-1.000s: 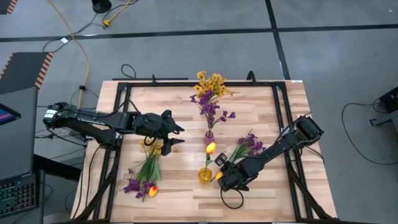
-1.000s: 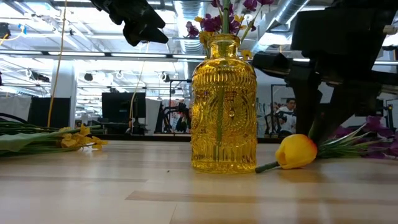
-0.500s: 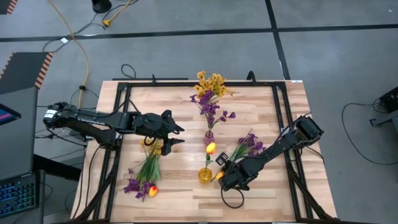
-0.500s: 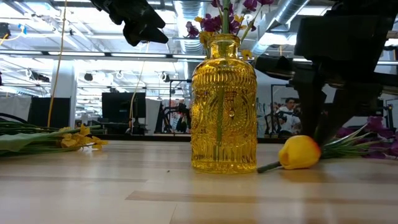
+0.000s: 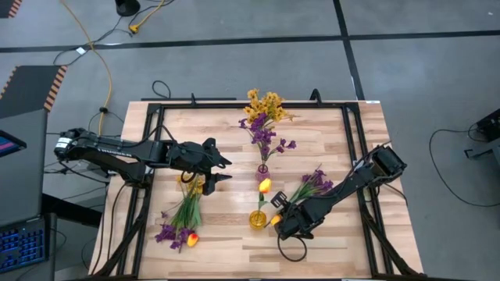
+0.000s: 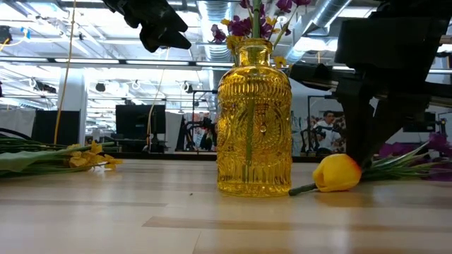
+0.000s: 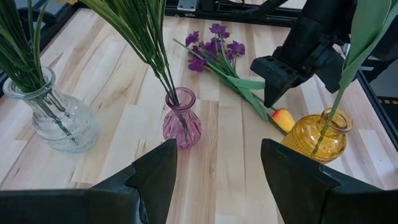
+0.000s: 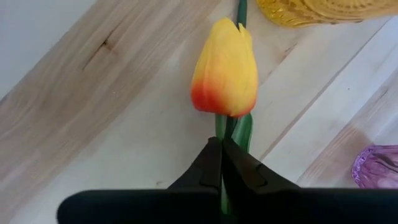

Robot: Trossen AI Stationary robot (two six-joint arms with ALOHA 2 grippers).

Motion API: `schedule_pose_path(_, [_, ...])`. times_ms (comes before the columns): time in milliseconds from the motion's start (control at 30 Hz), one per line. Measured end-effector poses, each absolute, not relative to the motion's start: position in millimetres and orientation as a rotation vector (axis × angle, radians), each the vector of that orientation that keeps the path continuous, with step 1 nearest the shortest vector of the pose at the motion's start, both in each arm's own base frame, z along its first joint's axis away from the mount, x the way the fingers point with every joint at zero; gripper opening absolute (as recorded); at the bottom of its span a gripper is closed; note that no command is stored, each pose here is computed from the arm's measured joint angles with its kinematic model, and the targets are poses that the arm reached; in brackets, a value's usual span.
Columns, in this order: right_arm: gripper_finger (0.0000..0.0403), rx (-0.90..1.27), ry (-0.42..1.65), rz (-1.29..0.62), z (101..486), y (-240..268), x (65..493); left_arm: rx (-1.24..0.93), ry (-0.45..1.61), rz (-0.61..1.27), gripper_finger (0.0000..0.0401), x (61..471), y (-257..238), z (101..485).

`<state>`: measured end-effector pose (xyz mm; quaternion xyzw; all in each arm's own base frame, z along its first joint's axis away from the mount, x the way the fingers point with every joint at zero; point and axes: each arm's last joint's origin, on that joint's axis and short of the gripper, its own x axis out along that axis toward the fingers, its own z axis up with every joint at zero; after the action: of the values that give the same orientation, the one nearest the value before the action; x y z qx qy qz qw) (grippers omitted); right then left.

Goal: Sort flowers into vase by color
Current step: Put the right yellow tulip into the yellow vase

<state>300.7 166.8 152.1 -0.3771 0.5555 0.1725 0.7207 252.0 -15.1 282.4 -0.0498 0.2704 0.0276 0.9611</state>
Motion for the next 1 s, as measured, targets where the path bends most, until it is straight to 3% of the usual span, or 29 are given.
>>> schedule_pose_path(233, [0.0019,-0.864,1.214,0.341,157,171,295,-0.101,0.548,0.056,0.0219,252,-15,282])
schedule_pose_path(467, [0.0026,-0.748,1.191,0.266,181,172,284,-0.101,0.547,0.056,0.0219,252,-15,282])
schedule_pose_path(1000, [0.0021,-0.507,0.965,0.157,266,150,251,-0.107,0.545,0.057,0.0219,252,-15,283])
